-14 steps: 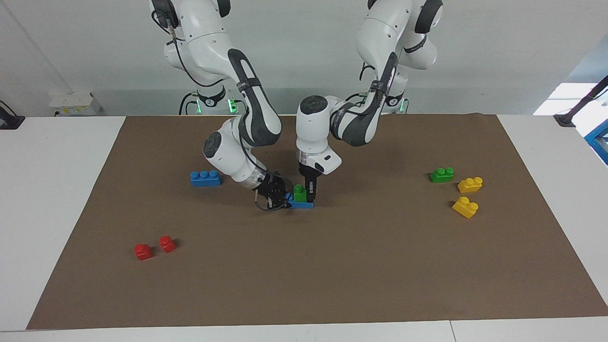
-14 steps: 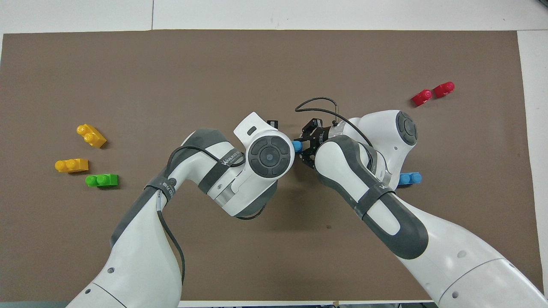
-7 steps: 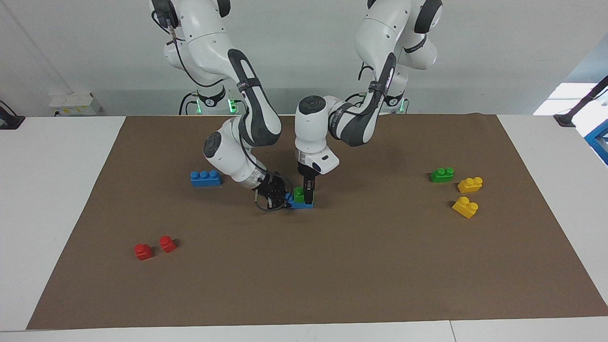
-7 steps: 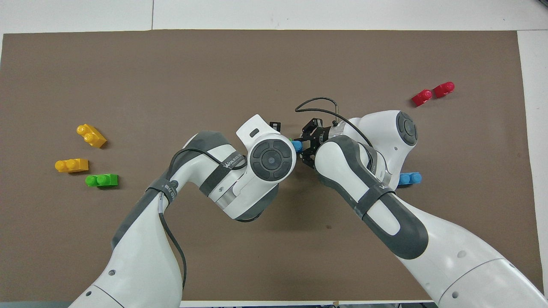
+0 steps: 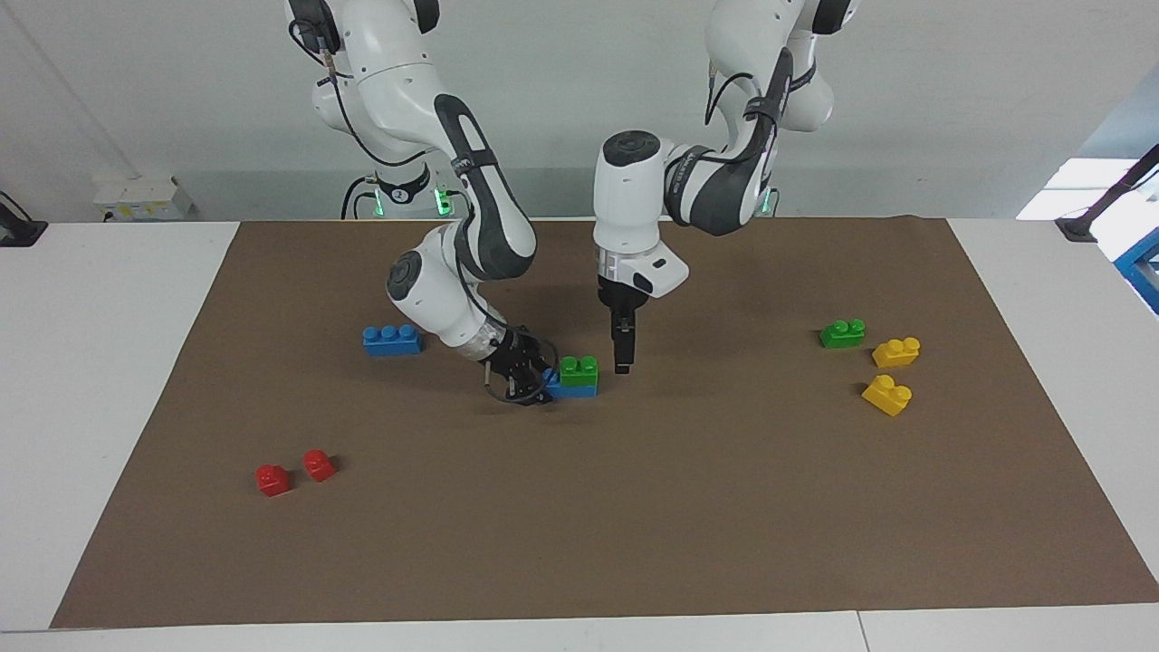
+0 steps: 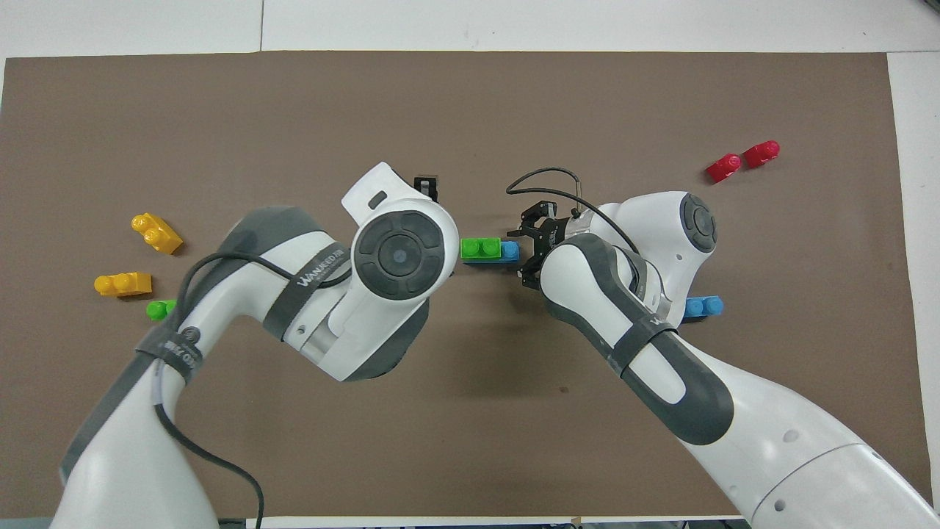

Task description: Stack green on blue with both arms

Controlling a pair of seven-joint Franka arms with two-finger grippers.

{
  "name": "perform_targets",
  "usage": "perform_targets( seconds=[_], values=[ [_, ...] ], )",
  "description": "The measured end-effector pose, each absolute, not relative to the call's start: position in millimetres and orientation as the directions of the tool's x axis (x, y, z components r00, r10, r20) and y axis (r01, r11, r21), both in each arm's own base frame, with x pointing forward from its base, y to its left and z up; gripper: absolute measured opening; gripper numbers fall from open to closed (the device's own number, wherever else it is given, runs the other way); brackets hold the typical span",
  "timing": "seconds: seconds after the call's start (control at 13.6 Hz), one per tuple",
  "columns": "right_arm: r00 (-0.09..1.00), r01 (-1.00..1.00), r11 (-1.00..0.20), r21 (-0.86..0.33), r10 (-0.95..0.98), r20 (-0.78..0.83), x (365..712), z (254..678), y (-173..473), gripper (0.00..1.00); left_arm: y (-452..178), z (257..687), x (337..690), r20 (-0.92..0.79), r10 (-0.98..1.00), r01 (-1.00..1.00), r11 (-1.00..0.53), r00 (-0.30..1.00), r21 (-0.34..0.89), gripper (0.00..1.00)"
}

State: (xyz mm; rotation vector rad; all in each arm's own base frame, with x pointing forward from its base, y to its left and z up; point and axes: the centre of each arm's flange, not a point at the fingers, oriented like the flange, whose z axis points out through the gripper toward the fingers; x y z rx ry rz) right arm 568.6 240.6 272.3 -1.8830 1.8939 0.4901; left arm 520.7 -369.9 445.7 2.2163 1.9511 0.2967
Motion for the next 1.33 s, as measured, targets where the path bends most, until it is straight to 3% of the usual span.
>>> perform_targets(
  seconds=[0.07,0.15,0.29,0.37,0.44,0.59,0.66,1.03,1.18,1.33],
  values=[
    [0.012,-0.999,0.015,-0.049,-0.849,-0.527,569,272,241,0.61,-348,461,529,0.055,0.988,0.954,-0.151,0.141,0.259,1.0],
    [0.03,-0.998,0.001,-0.059,-0.85,-0.527,569,273,240,0.69,-323,474,537,0.081,0.982,0.95,-0.188,0.173,0.251,1.0],
    [0.087,-0.995,-0.048,-0.086,-0.844,-0.529,573,276,236,0.72,-274,498,551,0.108,0.957,0.931,-0.288,0.27,0.226,1.0],
    [0.116,-0.992,-0.076,-0.097,-0.837,-0.535,577,280,232,0.79,-248,509,556,0.111,0.938,0.915,-0.344,0.328,0.209,1.0],
    [0.149,-0.988,-0.107,-0.11,-0.829,-0.539,583,287,225,0.79,-221,521,560,0.11,0.915,0.895,-0.402,0.388,0.191,1.0],
    [0.243,-0.97,-0.202,-0.135,-0.822,-0.515,598,305,206,0.97,-161,546,562,0.115,0.845,0.832,-0.535,0.523,0.149,1.0],
    [0.287,-0.958,-0.249,-0.143,-0.819,-0.497,606,319,196,1.0,-133,556,560,0.118,0.797,0.788,-0.604,0.593,0.123,1.0],
    [0.553,-0.832,-0.507,-0.226,-0.726,-0.409,630,421,114,1.0,-36,594,548,0.048,0.396,0.396,-0.918,0.917,0.01,1.0],
    [0.679,-0.734,-0.611,-0.297,-0.64,-0.36,628,457,60,1.0,-15,610,543,0.018,0.21,0.21,-0.978,0.978,0.01,1.0],
    [0.778,-0.628,-0.718,-0.301,-0.571,-0.262,621,477,14,1.0,-14,621,542,0.022,0.143,0.142,-0.99,0.99,0.015,1.0]
  ],
)
